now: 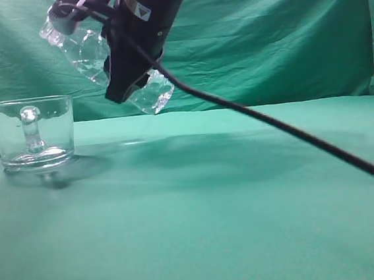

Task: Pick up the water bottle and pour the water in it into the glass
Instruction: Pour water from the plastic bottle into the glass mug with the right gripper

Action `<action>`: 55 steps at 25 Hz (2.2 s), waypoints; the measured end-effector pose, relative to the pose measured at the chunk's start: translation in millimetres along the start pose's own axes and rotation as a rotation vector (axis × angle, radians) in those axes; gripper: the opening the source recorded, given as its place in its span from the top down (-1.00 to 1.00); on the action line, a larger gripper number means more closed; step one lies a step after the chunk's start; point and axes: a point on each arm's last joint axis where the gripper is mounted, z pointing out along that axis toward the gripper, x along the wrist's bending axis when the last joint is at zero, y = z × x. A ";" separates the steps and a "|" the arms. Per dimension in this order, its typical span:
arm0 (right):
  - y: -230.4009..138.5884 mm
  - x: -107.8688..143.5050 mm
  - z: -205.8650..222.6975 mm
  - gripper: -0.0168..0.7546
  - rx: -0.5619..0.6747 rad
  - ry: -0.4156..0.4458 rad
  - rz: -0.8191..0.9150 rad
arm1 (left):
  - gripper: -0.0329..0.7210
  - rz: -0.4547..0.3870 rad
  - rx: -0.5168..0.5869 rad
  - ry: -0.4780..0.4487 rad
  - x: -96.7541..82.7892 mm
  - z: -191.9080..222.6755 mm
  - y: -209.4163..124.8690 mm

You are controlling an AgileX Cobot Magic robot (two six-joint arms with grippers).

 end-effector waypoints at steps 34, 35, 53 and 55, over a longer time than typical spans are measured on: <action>5.2 -5.3 0.2 0.18 0.065 -0.156 -0.552 | 0.91 0.000 0.000 0.000 0.0 0.0 0.0; 4.9 -5.6 0.1 0.18 0.069 -0.158 -0.561 | 0.91 0.000 0.000 0.000 0.0 0.0 0.0; 2.8 -8.0 -0.4 0.18 0.105 -0.175 -0.612 | 0.91 0.000 0.000 0.000 0.0 0.0 0.0; 2.6 -8.1 -0.4 0.18 0.106 -0.176 -0.612 | 0.91 0.000 0.000 0.000 0.0 0.0 0.0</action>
